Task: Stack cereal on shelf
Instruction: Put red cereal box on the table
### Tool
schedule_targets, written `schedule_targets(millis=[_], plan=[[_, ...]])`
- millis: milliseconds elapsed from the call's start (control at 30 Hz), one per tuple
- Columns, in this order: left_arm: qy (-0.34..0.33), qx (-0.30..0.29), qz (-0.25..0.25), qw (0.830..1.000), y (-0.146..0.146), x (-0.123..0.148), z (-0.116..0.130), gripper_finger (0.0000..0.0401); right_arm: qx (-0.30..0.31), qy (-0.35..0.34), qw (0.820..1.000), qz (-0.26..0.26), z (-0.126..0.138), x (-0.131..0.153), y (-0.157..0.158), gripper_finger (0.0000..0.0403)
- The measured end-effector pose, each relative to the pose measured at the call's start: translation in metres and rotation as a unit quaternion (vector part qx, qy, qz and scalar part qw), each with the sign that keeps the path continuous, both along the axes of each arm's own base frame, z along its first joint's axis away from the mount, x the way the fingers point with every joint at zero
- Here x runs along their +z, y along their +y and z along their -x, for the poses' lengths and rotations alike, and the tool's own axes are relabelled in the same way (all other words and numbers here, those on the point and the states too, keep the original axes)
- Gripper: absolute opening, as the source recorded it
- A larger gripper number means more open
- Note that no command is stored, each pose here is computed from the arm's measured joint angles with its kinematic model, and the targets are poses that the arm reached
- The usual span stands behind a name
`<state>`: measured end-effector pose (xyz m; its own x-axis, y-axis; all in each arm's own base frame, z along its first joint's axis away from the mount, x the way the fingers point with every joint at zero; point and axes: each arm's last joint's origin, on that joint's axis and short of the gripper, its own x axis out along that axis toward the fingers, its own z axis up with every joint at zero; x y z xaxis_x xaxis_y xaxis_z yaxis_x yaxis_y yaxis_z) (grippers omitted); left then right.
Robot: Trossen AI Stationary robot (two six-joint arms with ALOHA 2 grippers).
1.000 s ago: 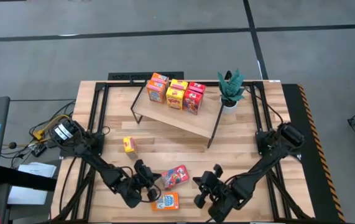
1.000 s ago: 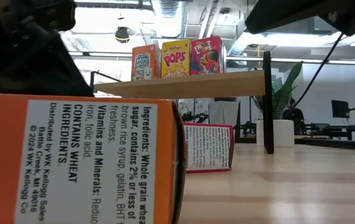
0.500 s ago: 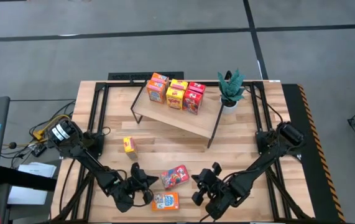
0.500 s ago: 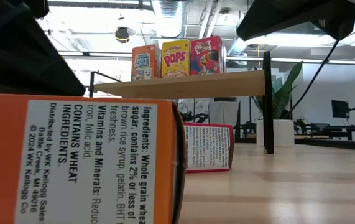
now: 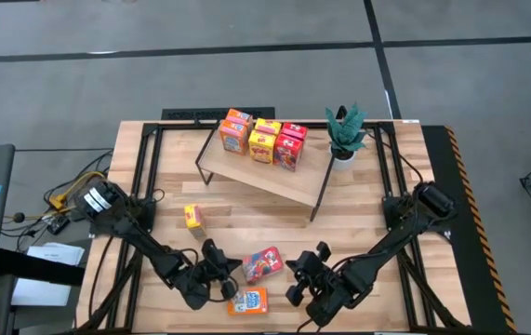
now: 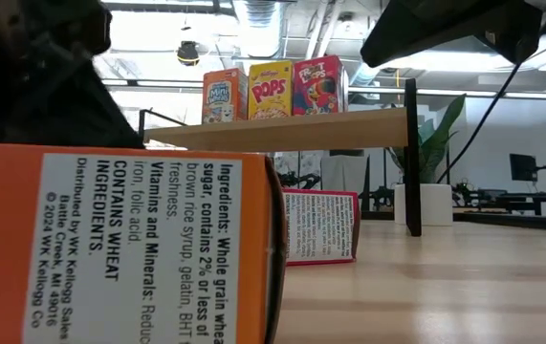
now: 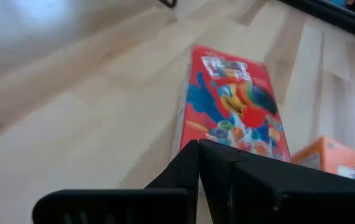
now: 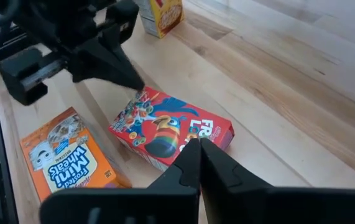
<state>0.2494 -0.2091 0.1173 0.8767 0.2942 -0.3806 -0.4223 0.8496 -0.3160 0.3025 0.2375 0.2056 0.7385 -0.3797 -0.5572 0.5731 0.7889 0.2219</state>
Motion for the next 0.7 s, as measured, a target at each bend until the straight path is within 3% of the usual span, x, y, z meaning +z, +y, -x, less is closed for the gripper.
schedule_targets(millis=[233, 700], plan=[[-0.008, -0.010, 0.032, 0.999, -0.008, -0.015, -0.002, 0.0000, 0.005, 0.006, 1.000, -0.001, 0.000, 0.000, 0.000, 0.0033], [0.044, -0.003, 0.024, 0.999, -0.003, -0.027, 0.007, 0.0000, 0.012, 0.016, 1.000, -0.007, 0.001, -0.001, 0.001, 0.0038]])
